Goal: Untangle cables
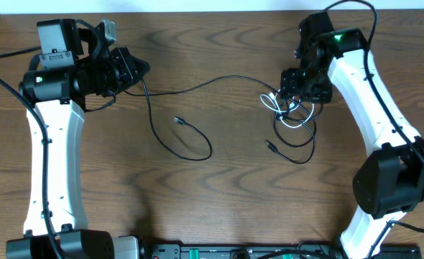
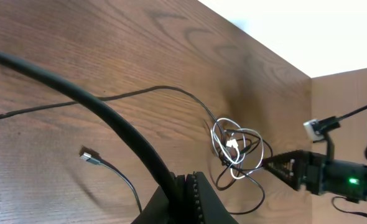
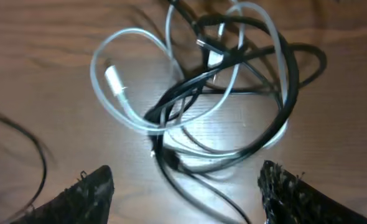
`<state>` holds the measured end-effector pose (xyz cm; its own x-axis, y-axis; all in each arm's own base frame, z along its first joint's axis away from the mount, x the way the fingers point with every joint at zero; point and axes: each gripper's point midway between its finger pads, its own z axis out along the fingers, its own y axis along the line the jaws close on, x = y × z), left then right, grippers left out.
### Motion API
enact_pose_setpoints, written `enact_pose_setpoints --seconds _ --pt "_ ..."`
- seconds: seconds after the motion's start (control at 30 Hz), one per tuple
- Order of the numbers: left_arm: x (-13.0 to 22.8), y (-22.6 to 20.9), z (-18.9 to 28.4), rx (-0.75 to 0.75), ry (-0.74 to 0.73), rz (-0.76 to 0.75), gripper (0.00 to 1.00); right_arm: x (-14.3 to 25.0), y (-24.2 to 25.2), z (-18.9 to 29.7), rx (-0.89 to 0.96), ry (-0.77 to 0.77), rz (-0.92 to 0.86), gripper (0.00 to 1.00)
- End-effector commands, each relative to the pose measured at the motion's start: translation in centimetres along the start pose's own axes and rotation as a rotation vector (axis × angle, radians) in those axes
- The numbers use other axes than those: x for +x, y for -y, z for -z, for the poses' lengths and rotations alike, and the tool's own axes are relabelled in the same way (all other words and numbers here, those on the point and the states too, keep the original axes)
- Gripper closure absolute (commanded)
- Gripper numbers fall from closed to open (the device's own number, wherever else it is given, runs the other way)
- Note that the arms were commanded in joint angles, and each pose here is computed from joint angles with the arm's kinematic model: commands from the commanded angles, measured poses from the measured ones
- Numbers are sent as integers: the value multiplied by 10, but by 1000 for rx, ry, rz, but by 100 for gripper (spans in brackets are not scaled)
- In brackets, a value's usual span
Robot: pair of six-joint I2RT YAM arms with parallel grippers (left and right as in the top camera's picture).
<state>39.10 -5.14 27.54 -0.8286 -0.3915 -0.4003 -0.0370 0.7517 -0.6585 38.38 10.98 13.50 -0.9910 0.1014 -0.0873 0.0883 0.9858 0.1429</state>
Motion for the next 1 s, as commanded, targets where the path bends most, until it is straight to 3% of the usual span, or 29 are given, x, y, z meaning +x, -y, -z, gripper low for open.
enact_pose_setpoints --seconds 0.0,0.3,0.5,0.63,0.67,0.7,0.77,0.8,0.97 --pt "1 -3 -1 -13 -2 -15 92 9 10 -24 40 -10 -70 29" --pt "1 -3 -1 -13 -2 -15 93 24 20 -77 40 -21 -133 32" --pt "1 -3 -1 -13 -2 -15 92 7 18 -108 -9 93 -133 33" --pt "1 -3 -1 -13 -2 -15 93 2 16 -109 -20 119 -130 47" --pt "1 -3 -1 -13 -2 -15 92 5 19 -110 -11 103 -115 60" --pt "1 -3 -1 -13 -2 -15 93 8 21 -110 -4 91 -108 66" --pt "1 -3 -1 -12 0 -16 93 16 39 -104 34 40 -140 93" --pt "0 -2 -1 -12 1 -17 93 17 46 -101 41 27 -141 99" --pt "-2 -2 -1 -9 12 -25 93 18 102 -65 85 -48 -157 99"
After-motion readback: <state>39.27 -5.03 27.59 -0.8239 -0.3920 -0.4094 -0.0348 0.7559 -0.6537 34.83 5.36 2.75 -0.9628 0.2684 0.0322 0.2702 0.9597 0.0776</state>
